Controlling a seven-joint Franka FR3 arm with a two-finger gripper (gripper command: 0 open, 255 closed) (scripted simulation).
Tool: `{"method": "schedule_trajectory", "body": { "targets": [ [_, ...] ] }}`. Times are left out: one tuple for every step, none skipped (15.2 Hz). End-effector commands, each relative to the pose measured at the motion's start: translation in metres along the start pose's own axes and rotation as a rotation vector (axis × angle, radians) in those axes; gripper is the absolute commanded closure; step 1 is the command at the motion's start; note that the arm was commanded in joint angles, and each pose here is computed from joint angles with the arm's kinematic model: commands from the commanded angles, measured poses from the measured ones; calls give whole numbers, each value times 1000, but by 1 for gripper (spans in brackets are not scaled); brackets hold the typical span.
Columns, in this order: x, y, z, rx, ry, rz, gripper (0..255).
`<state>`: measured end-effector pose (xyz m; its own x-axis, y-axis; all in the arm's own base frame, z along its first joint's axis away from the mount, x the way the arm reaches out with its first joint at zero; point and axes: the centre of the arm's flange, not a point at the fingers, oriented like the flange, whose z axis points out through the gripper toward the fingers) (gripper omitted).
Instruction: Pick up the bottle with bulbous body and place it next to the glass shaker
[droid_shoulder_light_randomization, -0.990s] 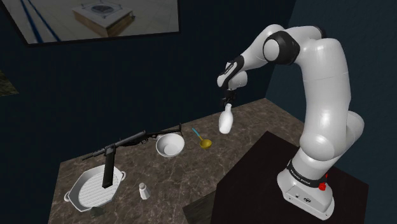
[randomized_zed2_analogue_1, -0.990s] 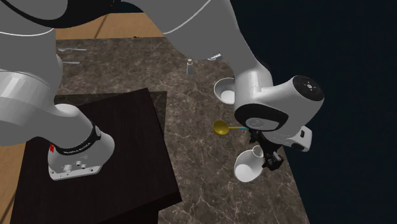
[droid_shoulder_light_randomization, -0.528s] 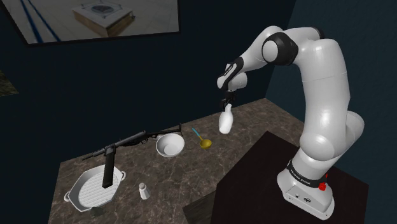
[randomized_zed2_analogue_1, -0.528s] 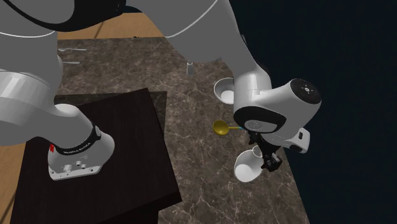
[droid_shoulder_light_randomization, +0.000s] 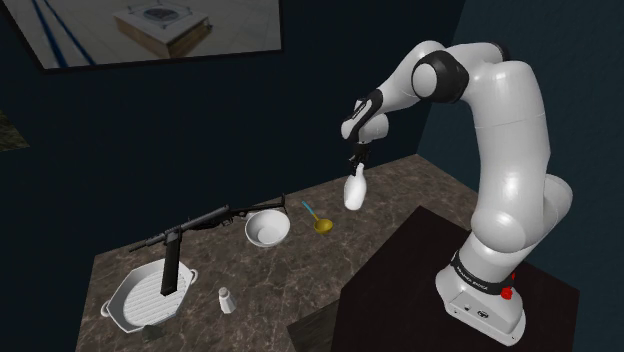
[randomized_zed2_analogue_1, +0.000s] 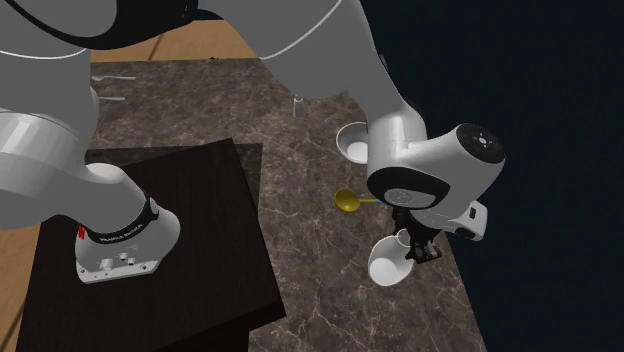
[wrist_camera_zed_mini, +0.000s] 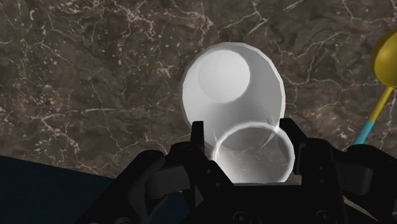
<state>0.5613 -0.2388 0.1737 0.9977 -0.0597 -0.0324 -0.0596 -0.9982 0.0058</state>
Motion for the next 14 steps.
{"method": "schedule_trajectory", "body": {
  "targets": [
    [0, 0, 0, 0, 0, 0, 255],
    [0, 0, 0, 0, 0, 0, 255],
    [0, 0, 0, 0, 0, 0, 255],
    [0, 0, -5, 0, 0, 0, 255],
    [0, 0, -10, 0, 0, 0, 255],
    [-1, 0, -16, 0, 0, 0, 255],
    [-1, 0, -21, 0, 0, 0, 255],
    [-1, 0, -26, 0, 0, 0, 255],
    [-1, 0, -31, 0, 0, 0, 255],
    [-1, 0, -37, 0, 0, 0, 255],
    [-1, 0, -42, 0, 0, 0, 255],
    [-2, 0, -47, 0, 0, 0, 255],
    [-2, 0, -52, 0, 0, 0, 255],
    [-2, 0, -58, 0, 0, 0, 255]
  ]
}}
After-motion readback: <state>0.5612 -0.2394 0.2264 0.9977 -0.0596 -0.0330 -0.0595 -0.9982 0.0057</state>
